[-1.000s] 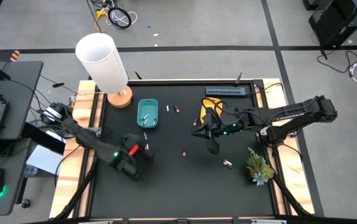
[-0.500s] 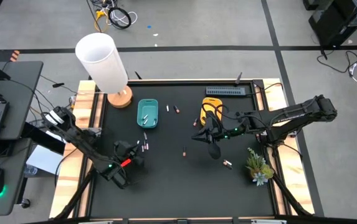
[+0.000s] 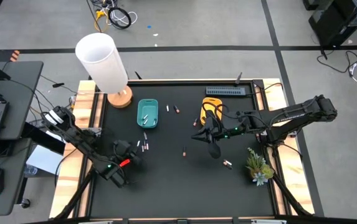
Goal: Sort batteries
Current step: Put the silver battery into the blue bin
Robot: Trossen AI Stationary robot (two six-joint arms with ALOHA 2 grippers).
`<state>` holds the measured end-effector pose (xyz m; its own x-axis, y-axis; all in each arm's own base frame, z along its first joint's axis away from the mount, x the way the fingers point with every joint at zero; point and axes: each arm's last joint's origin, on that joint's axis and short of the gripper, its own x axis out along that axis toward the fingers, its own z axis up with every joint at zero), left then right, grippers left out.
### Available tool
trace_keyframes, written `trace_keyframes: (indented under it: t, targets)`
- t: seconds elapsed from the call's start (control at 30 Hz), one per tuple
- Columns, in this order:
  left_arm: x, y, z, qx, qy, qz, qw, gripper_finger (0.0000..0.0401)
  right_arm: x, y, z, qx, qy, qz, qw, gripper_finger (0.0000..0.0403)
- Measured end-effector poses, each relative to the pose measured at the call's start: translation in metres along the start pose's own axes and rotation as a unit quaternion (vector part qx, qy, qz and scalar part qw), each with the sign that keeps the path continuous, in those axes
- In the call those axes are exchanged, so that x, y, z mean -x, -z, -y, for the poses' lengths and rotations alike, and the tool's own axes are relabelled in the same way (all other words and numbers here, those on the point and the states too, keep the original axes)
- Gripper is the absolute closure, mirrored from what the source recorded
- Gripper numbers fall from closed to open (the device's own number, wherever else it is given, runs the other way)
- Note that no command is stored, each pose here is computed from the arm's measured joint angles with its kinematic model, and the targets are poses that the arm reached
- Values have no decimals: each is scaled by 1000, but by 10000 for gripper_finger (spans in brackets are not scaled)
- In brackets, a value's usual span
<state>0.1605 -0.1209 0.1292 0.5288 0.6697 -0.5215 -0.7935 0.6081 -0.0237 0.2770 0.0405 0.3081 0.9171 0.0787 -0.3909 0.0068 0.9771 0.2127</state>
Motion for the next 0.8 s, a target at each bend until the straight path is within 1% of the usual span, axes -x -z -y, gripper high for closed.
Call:
trace_keyframes:
  t: [0.07, 0.17, 0.43, 0.67, 0.8]
  targets:
    - [0, -1, -3, -13, -8, 3, 1000, 183, 0, 0, 0, 0, -1, 2, 1000, 383]
    - [-3, 3, -7, -16, -7, 16, 1000, 179, 0, -1, 0, 1, -2, 6, 1000, 386]
    - [-16, 20, -18, 40, 32, 45, 998, 198, 0, -3, -1, 12, -4, 14, 1000, 383]
    - [-26, 28, -31, 49, 32, 50, 997, 203, 0, -3, -1, 13, -4, 14, 1000, 387]
    - [-31, 33, -34, 49, 27, 53, 997, 203, 0, -3, -1, 12, -4, 14, 1000, 386]
